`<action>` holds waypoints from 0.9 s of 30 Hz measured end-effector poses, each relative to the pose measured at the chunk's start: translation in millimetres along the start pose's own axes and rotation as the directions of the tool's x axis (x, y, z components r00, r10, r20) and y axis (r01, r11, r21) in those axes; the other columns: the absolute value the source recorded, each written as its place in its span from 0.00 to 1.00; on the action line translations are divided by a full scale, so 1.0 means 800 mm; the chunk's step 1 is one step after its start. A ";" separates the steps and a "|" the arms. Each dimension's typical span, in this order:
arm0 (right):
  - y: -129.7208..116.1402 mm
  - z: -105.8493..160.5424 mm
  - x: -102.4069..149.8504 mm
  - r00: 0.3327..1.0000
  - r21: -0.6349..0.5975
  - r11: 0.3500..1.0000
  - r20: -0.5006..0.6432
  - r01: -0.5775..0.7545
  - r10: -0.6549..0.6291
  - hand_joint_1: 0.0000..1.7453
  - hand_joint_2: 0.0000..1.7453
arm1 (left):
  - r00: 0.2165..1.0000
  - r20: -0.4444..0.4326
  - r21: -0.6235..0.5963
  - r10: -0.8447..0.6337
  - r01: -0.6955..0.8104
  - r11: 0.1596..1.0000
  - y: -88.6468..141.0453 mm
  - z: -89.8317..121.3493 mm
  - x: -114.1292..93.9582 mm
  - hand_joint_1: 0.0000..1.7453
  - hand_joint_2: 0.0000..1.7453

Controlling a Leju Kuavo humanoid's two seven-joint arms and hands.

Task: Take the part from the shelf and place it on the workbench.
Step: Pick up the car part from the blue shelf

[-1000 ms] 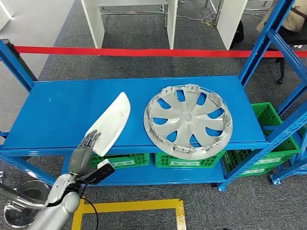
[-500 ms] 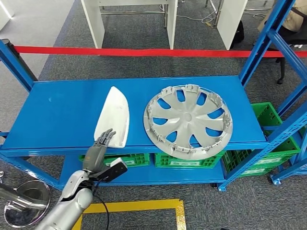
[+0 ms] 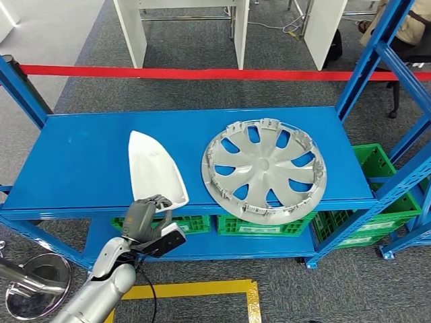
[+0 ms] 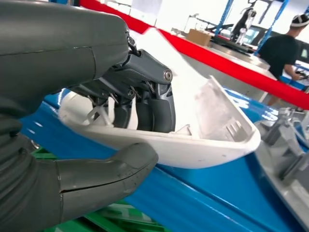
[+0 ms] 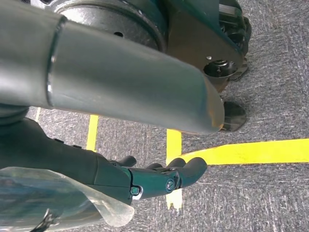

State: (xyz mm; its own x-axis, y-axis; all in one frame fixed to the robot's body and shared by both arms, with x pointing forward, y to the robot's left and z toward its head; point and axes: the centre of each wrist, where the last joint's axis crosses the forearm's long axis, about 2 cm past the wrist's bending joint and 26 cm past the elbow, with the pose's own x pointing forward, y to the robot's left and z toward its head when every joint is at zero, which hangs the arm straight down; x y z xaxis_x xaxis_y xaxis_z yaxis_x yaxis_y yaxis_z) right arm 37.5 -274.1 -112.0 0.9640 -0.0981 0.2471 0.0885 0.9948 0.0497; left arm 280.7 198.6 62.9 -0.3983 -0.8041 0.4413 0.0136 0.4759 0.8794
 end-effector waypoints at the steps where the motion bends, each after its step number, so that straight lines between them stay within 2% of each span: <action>1: 0.000 0.000 0.000 1.000 0.000 1.000 0.000 0.000 0.000 0.00 0.00 | 1.000 0.003 0.007 -0.001 0.001 1.000 0.001 -0.001 0.001 1.00 1.00; 7: 0.000 0.000 0.000 1.000 -0.001 1.000 0.002 0.000 0.000 0.00 0.00 | 1.000 0.025 0.063 -0.004 0.002 0.998 0.010 -0.001 0.006 1.00 1.00; 10: 0.000 0.000 -0.001 1.000 -0.004 1.000 0.005 0.004 -0.004 0.00 0.00 | 0.998 0.053 0.131 -0.023 0.015 0.991 0.019 0.001 0.010 1.00 1.00; 17: 0.000 0.000 -0.001 1.000 -0.015 1.000 0.013 0.014 -0.013 0.00 0.00 | 0.985 0.123 0.338 -0.122 0.074 0.938 0.073 -0.005 0.015 1.00 1.00; 27: -0.001 0.000 -0.003 1.000 -0.019 1.000 0.018 0.018 -0.018 0.00 0.00 | 0.929 0.140 0.535 -0.342 0.220 0.816 0.139 -0.001 0.008 1.00 1.00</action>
State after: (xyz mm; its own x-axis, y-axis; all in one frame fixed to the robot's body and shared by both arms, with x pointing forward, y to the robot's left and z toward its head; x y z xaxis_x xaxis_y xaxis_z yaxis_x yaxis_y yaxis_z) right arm 35.2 -274.3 -112.3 0.9575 -0.1165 0.2638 0.1109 0.9932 0.0360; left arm 280.3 246.1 164.0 -0.5031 -0.8601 0.0842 -0.5672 0.4022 0.7187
